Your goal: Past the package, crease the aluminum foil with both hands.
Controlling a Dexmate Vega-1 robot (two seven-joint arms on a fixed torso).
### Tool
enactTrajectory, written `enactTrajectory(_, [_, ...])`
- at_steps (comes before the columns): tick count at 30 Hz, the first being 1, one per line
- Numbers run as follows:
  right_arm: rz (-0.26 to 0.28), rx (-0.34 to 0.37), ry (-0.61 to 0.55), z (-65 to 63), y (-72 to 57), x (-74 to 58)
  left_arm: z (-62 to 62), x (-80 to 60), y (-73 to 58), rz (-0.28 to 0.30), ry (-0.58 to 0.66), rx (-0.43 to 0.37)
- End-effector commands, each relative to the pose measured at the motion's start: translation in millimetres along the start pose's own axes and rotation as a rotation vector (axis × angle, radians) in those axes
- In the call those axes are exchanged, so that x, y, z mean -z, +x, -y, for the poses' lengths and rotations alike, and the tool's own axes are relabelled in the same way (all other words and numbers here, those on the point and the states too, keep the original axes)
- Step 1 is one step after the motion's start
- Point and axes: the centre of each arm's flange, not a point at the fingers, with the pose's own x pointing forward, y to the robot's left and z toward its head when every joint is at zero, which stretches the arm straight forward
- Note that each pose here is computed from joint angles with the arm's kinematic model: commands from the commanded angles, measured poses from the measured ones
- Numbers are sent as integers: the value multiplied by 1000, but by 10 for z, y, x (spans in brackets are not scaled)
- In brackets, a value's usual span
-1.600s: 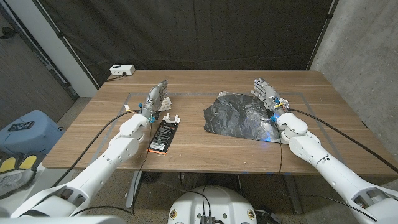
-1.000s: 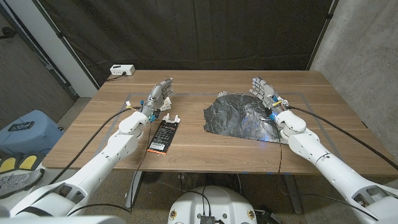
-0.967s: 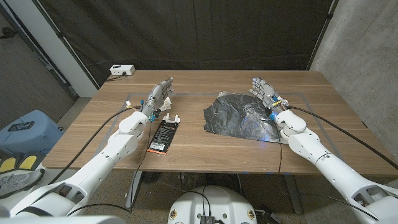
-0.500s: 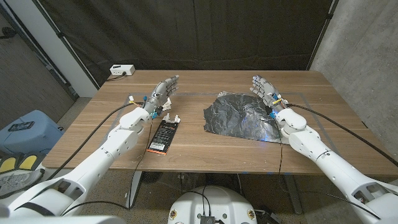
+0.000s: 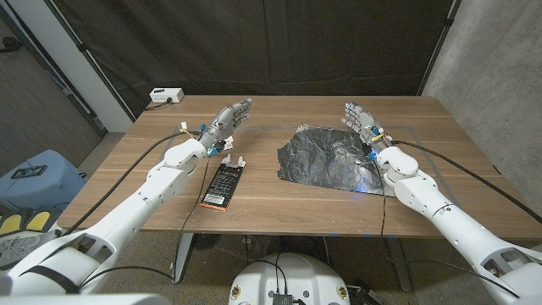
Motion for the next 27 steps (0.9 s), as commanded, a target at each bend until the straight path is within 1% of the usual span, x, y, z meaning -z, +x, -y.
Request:
enactTrajectory(1, [-5, 2, -17, 6, 34, 5, 62, -71, 158, -19, 50, 81])
enactTrajectory(3, [-2, 0, -12, 4, 43, -6, 73, -75, 206, -26, 58, 105])
enactTrajectory(5, [-1, 1, -15, 2, 46, -14, 75, -76, 220, -27, 64, 111])
enactTrajectory(6, [1, 1, -17, 5, 56, -24, 80, -82, 257, -31, 74, 126])
enactTrajectory(14, [9, 11, -31, 45, 80, -66, 111, -120, 390, -27, 111, 185])
enactTrajectory(20, [14, 31, -96, 127, 93, -178, 162, -125, 478, -31, 125, 229])
enactTrajectory(24, [13, 49, -133, 197, 69, -248, 195, -125, 527, -35, 129, 255])
enactTrajectory(27, [3, 59, -165, 239, 39, -280, 213, -120, 559, -41, 130, 273])
